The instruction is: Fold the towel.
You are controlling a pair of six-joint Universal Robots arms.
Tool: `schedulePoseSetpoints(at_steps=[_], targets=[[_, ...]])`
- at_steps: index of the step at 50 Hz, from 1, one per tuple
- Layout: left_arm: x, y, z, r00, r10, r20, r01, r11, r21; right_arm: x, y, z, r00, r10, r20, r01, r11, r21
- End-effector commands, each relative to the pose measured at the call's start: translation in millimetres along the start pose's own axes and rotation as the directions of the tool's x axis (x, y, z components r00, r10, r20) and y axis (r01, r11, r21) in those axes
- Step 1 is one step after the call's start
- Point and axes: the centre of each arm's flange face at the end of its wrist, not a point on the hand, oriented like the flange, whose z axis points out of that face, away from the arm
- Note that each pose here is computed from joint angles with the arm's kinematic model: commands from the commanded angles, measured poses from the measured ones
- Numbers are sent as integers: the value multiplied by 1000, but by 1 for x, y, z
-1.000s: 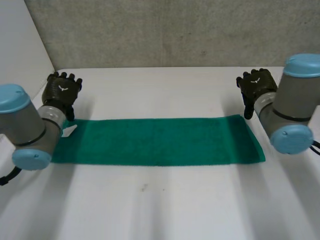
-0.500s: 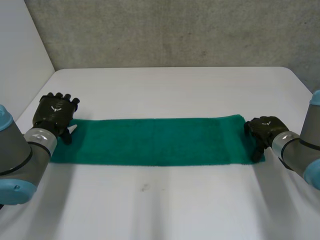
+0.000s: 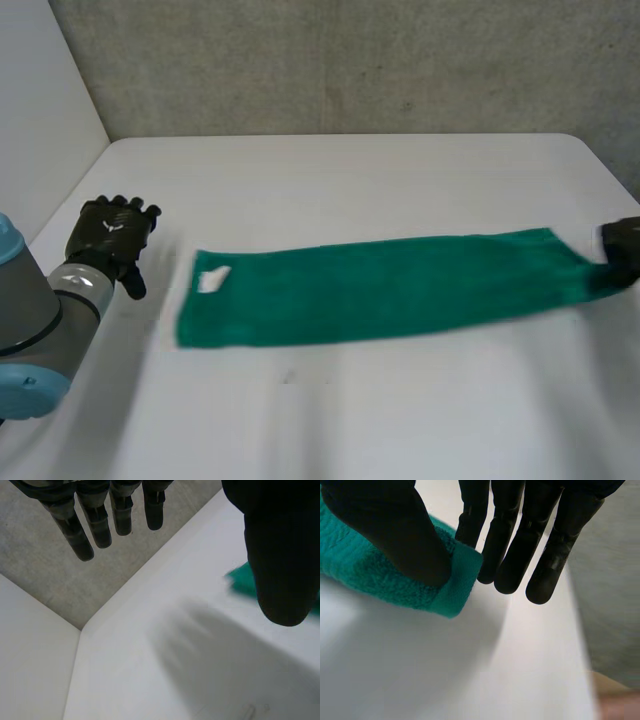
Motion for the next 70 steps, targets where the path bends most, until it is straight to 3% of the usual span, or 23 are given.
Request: schedulePoseSetpoints(at_steps=[1, 4, 9, 14, 19, 25, 30, 32, 35, 38, 42, 47, 55, 61, 66, 70], targets=[[-3, 1, -5, 1000, -4, 2, 5, 1000, -21, 81, 9, 9, 968, -169, -187, 160, 985, -63], [-3, 2, -5, 1000, -5, 0, 5, 1000, -24, 89, 8, 10, 955, -228, -188, 215, 973, -87], [-2, 3, -7, 1000, -5, -4, 5, 1000, -30, 78, -5, 8, 963, -216, -161, 211, 976, -49], [2, 2, -9, 1000, -3, -14, 3, 1000, -27, -2, -54, -9, 980, -197, 1, 195, 970, 143], [1, -2, -11, 1000, -2, -10, 2, 1000, -18, -80, -93, -47, 950, -261, 173, 195, 925, 327], [0, -7, -15, 1000, -2, -7, 2, 1000, -2, -172, -112, -108, 859, -367, 358, 162, 856, 490], [7, -12, -18, 1000, 4, -27, -3, 1000, 16, -237, -101, -165, 732, -463, 499, 133, 816, 562], [13, -16, -20, 999, 8, -43, -7, 1000, 31, -259, -87, -177, 675, -493, 549, 133, 813, 566], [20, -21, -22, 998, 14, -61, -11, 999, 49, -275, -72, -174, 649, -500, 573, 146, 821, 551], [30, -31, -26, 996, 24, -88, -16, 996, 88, -280, -62, -163, 663, -478, 576, 161, 843, 514], [46, -48, -29, 992, 29, -126, -11, 989, 147, -270, -64, -155, 744, -396, 539, 152, 885, 440], [65, -66, -31, 985, -7, -174, 42, 979, 200, -216, -73, -130, 859, -233, 455, 79, 940, 332], [110, -90, -37, 973, -36, -228, 93, 966, 241, -167, -33, -115, 891, -133, 433, 63, 983, 171], [123, -91, -40, 968, -31, -250, 93, 966, 241, -130, 2, -96, 932, -58, 357, 46, 998, 41], [125, -85, -41, 967, -30, -255, 90, 970, 226, -121, 20, -91, 931, -45, 363, 43, 999, 13], [125, -81, -43, 966, -28, -257, 85, 973, 213, -117, 19, -83, 941, -58, 333, 37, 997, 69]])
